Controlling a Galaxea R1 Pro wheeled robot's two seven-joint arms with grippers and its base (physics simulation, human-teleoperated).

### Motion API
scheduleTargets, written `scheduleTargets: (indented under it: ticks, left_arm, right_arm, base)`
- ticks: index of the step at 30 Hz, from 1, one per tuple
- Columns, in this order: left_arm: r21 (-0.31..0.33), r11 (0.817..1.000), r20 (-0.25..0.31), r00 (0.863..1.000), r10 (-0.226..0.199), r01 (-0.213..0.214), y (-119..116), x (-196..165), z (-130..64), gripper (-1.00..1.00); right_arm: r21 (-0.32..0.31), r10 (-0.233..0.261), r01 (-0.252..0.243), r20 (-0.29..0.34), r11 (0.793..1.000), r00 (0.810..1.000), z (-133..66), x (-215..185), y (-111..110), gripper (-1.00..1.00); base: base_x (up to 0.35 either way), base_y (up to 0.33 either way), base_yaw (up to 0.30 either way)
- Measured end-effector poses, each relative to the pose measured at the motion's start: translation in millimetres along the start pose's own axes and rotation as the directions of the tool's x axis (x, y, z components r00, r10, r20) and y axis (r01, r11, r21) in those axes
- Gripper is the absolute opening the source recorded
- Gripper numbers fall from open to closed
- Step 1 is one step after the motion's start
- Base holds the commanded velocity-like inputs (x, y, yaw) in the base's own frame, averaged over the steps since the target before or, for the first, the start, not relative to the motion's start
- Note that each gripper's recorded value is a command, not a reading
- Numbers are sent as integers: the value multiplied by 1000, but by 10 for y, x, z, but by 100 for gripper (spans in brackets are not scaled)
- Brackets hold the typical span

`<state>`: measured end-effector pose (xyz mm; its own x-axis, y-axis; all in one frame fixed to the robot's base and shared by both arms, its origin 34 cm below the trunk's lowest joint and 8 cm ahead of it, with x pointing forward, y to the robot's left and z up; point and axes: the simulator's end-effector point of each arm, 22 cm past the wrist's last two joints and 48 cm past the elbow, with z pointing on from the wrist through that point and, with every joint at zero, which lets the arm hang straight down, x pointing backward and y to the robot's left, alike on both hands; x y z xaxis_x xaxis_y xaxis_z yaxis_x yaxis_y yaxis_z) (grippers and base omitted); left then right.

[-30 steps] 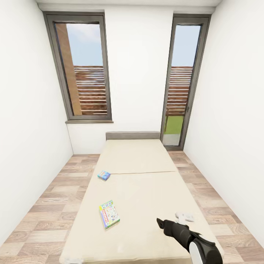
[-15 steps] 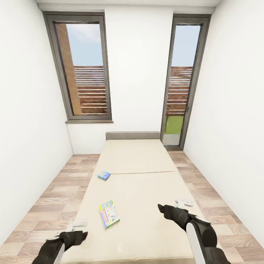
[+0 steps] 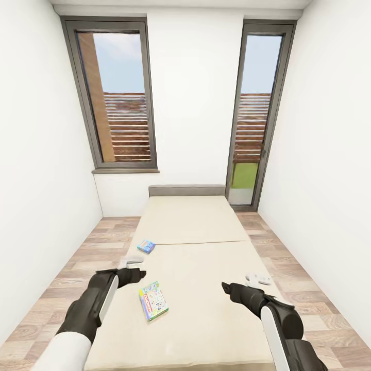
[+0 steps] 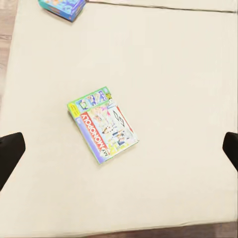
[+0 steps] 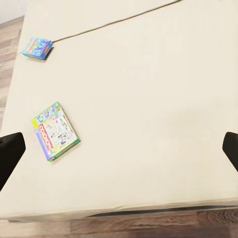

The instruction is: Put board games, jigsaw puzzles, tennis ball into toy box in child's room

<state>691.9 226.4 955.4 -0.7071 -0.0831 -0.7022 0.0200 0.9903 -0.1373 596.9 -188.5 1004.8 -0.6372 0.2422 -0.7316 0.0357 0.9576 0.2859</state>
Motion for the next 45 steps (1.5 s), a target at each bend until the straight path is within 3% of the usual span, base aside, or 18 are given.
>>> scheduleTargets:
  ticks: [3, 10, 15, 26, 45]
  left_arm:
    - [18, 1000, -8, 1000, -2, 2, -174, -129, 63, 100]
    - [4, 1000, -46, 999, 3, -3, -275, -264, 237, 100]
    - [-21, 1000, -13, 1000, 11, -11, -331, -463, 326, 100]
    - [-143, 990, 51, 999, 11, -3, -148, -710, 359, 100]
    - [-157, 988, 91, 996, 8, 6, -117, -760, 417, 100]
  right_arm:
    - [-2, -1, 1, 0, 1000, 1000, 1, -1, 10, 100]
    - [-6, -4, 4, 0, 1000, 1000, -1, -3, 24, 100]
    - [-10, -6, 6, -1, 1000, 1000, -4, 1, 32, 100]
    - [-12, -6, 6, 0, 1000, 1000, -8, -7, 50, 100]
    - [-7, -9, 8, -23, 1000, 1000, 37, 39, 14, 100]
  base:
    - [0, 0, 0]
    - [0, 0, 0]
    - [0, 0, 0]
    - [0, 0, 0]
    - [0, 0, 0]
